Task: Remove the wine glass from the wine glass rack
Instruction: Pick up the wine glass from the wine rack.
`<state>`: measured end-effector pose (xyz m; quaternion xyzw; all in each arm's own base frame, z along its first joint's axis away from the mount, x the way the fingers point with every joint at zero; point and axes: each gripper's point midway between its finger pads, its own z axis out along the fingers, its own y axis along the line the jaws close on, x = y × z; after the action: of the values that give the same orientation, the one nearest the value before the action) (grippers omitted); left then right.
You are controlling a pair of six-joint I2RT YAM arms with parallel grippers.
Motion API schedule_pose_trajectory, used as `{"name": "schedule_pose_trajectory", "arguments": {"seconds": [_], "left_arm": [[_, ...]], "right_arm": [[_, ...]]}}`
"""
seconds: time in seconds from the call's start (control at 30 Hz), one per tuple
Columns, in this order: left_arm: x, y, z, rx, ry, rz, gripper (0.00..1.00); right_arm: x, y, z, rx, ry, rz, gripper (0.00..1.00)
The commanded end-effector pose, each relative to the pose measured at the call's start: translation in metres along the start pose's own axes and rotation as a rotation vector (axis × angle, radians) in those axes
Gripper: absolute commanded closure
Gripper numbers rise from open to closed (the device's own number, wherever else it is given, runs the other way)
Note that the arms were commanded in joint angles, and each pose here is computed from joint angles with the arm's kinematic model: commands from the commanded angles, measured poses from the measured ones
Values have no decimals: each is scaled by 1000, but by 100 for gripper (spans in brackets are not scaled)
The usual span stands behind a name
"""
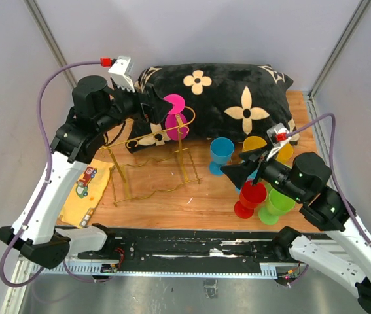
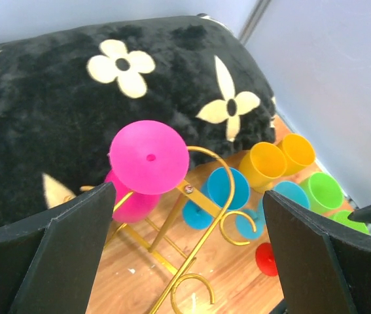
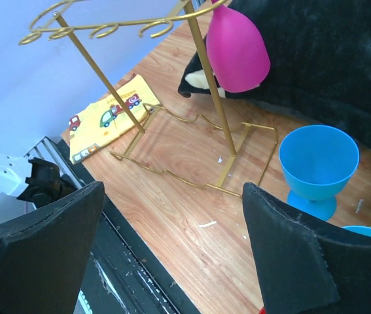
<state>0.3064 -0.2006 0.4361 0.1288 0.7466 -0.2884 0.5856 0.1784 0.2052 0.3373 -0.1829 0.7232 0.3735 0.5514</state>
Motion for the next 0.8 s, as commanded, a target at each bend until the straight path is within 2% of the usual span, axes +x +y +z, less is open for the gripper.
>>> {"name": "schedule_pose_trajectory", "arguments": {"seconds": [0.0,0.1,0.37,0.47,0.77], "left_arm": [[-15,-31,-1,207,-22,5,0],[-17,-26,8,204,-6,4,1],[-6,26,50,134,93,-72,10],[-6,32,59,128,119,-51,12],[33,55,86,115,257,-84,24]], "right_arm": [[-1,17,-10,-89,-15,33,12],[0,24,-15,-123,-9,51,11],[-2,28,-26,-130,-26,97,11],[1,29,-28,-135,-14,115,11],[4,33,-29,-151,-4,156,10]]}}
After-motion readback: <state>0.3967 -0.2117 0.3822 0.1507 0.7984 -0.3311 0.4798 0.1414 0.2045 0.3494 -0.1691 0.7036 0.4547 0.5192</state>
